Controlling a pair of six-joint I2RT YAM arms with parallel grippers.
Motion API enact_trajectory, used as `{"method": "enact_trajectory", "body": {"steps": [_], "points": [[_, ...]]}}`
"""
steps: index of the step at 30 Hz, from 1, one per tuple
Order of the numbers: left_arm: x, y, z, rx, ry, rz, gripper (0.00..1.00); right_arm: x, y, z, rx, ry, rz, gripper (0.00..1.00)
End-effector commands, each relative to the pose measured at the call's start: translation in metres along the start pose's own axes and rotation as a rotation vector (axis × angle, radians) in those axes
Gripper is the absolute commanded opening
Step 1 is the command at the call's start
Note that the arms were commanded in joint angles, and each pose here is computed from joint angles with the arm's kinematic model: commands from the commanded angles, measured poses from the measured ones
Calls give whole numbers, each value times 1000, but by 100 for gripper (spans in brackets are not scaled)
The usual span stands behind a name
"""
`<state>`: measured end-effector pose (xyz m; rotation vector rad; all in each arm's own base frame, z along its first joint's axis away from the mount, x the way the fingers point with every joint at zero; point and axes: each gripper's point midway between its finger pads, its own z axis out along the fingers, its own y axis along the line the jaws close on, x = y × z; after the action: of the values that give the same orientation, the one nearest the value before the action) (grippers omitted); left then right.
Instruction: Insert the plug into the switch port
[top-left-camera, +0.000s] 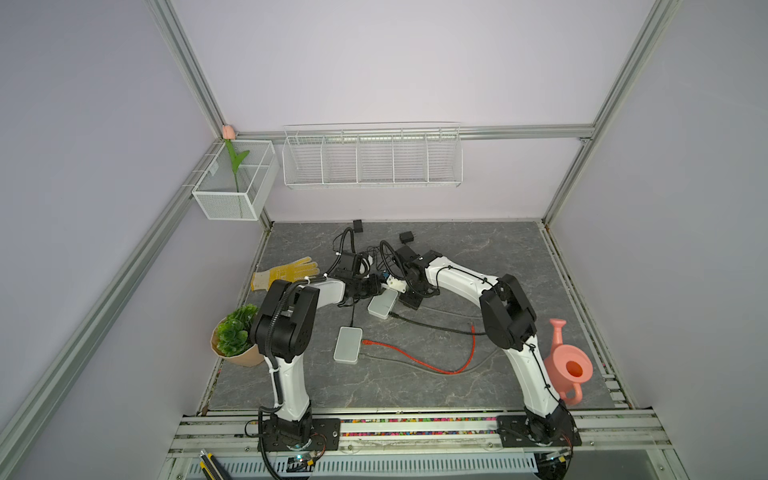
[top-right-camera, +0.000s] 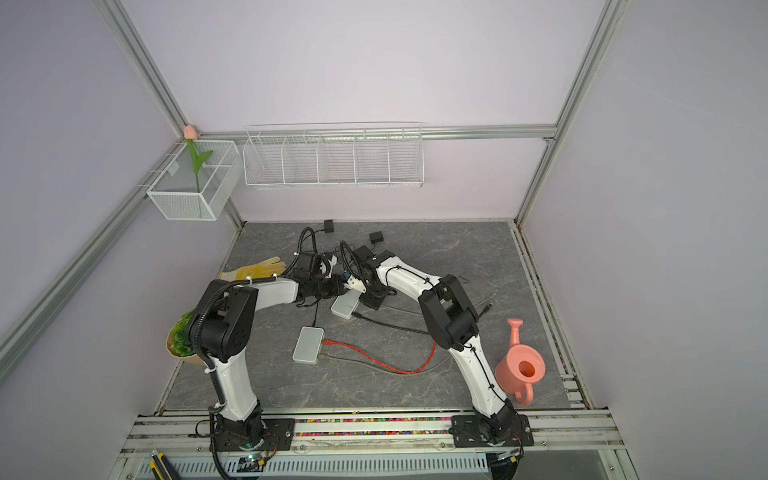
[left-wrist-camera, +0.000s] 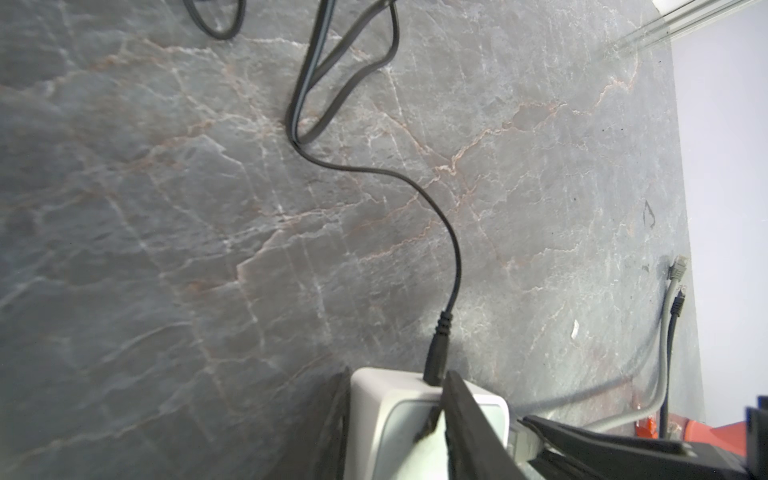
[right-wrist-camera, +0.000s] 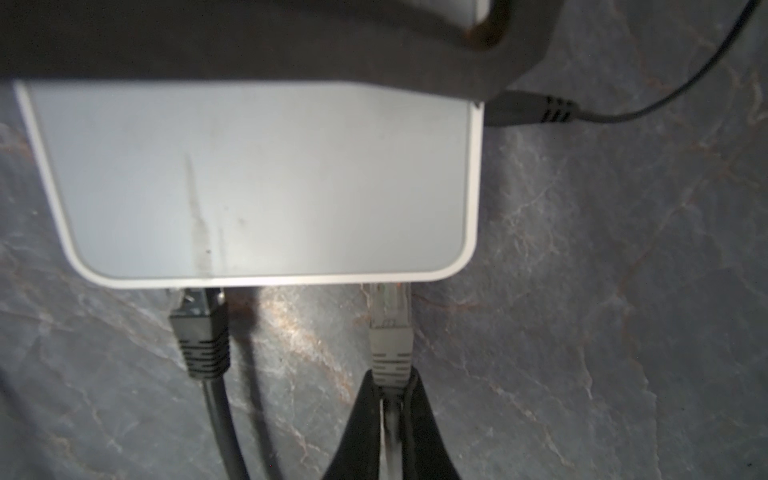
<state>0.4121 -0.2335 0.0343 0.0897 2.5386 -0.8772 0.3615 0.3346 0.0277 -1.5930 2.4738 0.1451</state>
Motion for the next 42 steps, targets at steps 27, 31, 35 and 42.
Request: {"method": "enact_trajectory", "body": {"steps": [27,31,35,42], "points": [[98,-11,13,40,222,-35,38,-109,-8,-14,-58,-403,77,7],[106,-14,15,60,229,-40,38,-117,-10,-12,-61,-421,73,7],[115,-15,18,65,252,-33,38,-127,-9,-19,-78,-467,67,7],[123,-17,18,78,269,-27,38,-145,-12,-37,-65,-571,66,7]]}}
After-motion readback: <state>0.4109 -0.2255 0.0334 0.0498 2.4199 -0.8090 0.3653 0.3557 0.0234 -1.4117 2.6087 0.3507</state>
